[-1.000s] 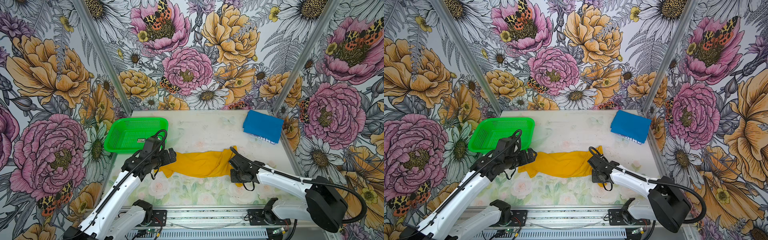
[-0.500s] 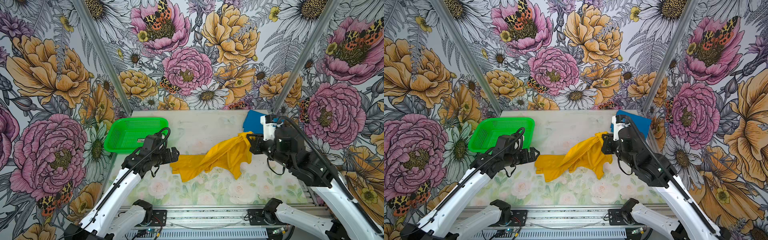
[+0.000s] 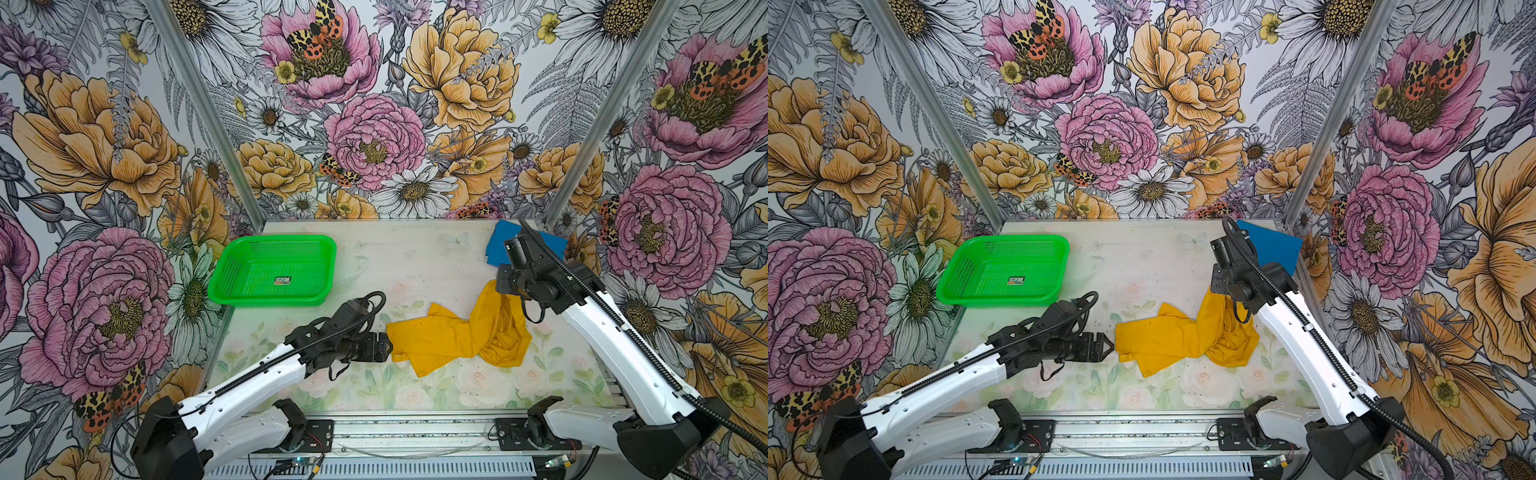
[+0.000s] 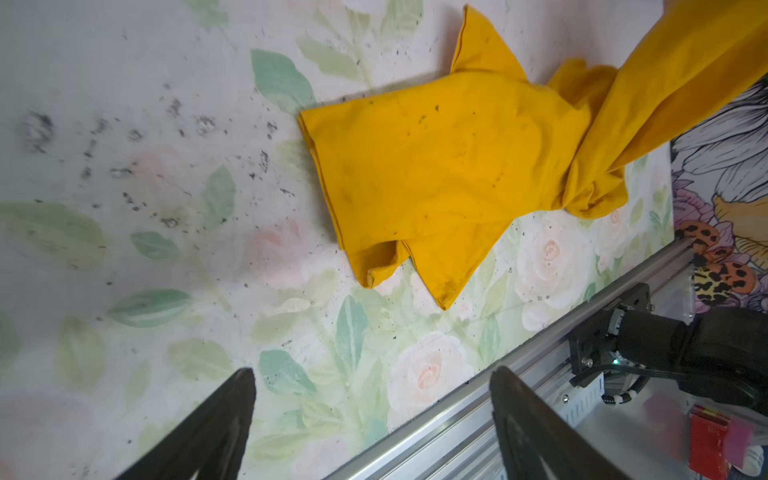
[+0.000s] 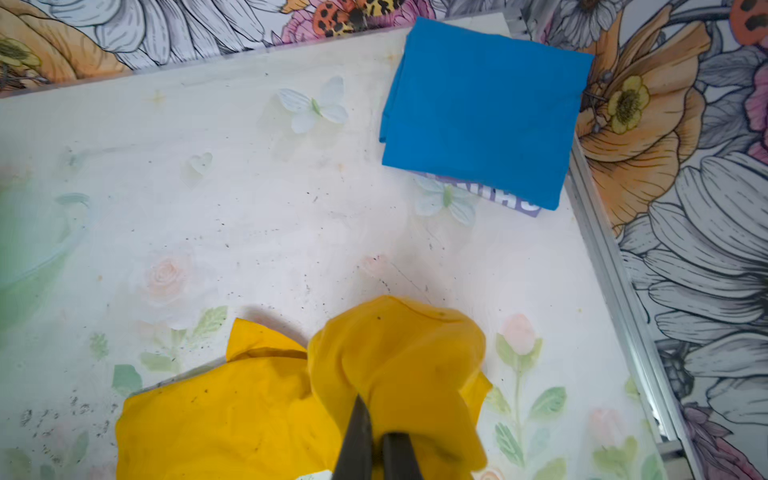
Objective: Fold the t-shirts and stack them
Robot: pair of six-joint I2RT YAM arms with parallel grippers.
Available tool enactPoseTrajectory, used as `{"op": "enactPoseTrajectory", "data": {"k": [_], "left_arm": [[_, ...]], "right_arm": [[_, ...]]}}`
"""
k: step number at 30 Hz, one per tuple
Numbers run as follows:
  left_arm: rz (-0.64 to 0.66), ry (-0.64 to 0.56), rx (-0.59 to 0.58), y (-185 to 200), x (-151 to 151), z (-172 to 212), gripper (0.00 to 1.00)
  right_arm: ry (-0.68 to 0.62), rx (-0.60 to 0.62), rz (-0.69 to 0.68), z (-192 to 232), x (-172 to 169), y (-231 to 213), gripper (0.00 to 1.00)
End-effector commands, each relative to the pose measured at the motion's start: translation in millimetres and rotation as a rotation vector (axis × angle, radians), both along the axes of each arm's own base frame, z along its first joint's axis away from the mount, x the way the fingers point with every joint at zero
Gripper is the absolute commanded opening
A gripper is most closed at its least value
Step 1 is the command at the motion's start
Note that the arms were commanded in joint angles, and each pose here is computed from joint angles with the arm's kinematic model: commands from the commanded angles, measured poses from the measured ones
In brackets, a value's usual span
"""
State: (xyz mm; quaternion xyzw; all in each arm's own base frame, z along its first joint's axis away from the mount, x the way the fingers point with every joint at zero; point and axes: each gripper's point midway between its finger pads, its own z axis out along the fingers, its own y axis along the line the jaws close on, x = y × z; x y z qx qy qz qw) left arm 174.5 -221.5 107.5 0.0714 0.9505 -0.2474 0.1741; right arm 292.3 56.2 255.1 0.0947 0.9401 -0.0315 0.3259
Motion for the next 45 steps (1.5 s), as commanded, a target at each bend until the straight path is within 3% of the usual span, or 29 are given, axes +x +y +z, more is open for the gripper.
{"op": "enactPoseTrajectory", "data": {"k": [1, 6, 11, 20, 22, 24, 27, 28, 34, 41, 45], "left_arm": [[0.01, -0.07, -0.107, -43, 9, 7, 0.88], [-0.084, -0.033, -0.002, -87, -2, -24, 0.77], [-0.063, -0.023, 0.15, -107, -8, -51, 0.66], [-0.06, 0.046, 0.389, -109, -22, -83, 0.64], [-0.069, 0.054, 0.402, -112, -25, -84, 0.54], [-0.066, 0.082, 0.441, -108, -29, -100, 0.3], [-0.052, 0.075, 0.477, -99, -25, -100, 0.04], [-0.047, 0.067, 0.494, -94, -23, -98, 0.0], [-0.146, -0.163, 0.414, -93, 5, -18, 0.0], [0.005, -0.255, 0.109, -30, 45, 95, 0.0], [0.093, -0.301, -0.036, 16, 62, 139, 0.0]], "right_arm": [[-0.032, -0.021, -0.06, 4, -2, -17, 0.0], [-0.027, -0.018, -0.085, -1, -8, -28, 0.0], [-0.03, -0.007, -0.098, -4, -16, -36, 0.0], [-0.033, 0.012, -0.106, -5, -24, -45, 0.0], [-0.027, 0.017, -0.105, -6, -23, -45, 0.0], [-0.022, 0.024, -0.103, -7, -23, -45, 0.0], [-0.026, 0.032, -0.1, -6, -22, -44, 0.0], [-0.028, 0.036, -0.098, -6, -22, -44, 0.0], [-0.05, 0.073, -0.071, -5, 6, -34, 0.0], [-0.058, 0.088, -0.124, -1, 91, -47, 0.0], [-0.055, 0.177, -0.104, 3, 120, -44, 0.0]]}}
